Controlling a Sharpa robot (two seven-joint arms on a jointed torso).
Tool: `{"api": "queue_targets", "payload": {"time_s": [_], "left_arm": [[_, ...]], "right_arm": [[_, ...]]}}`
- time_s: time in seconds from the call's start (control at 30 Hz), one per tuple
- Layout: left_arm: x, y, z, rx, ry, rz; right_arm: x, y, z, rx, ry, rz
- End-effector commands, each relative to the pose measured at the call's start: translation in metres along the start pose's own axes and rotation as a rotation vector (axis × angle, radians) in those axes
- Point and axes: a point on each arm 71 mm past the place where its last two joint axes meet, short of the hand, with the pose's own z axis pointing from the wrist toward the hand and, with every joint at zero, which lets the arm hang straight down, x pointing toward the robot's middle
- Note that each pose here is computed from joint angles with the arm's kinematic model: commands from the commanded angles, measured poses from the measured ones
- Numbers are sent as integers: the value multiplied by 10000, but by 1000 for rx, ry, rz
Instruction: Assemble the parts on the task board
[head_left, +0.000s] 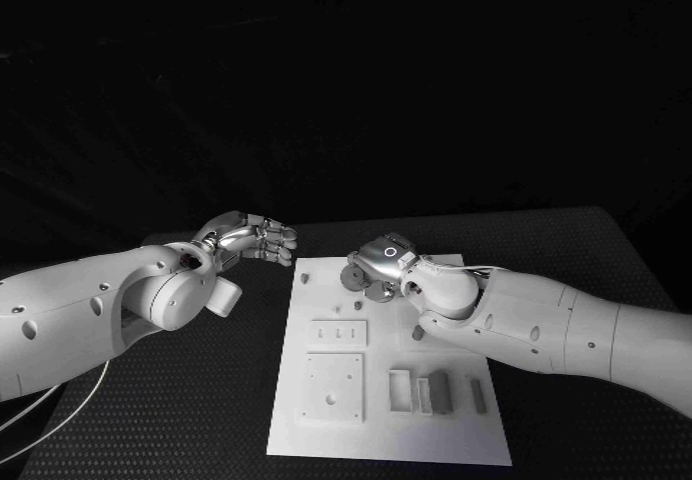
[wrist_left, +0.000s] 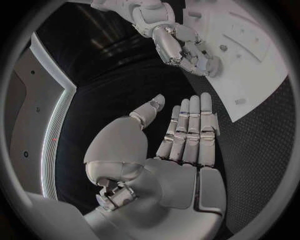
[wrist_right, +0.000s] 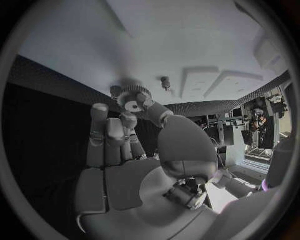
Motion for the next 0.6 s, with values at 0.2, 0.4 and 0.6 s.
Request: {"api": "queue_targets", "payload": {"time_s": [0.2, 0.4, 0.6], "left_arm": [[23, -16, 5, 10, 18, -1], [21, -16, 4, 10, 18, -1], [26, -17, 12, 11, 19, -1]], "right_arm": [[64, 53, -27, -9, 45, 0], [70, 57, -27, -8, 50, 2], [82, 53, -20, -2, 63, 0]]}}
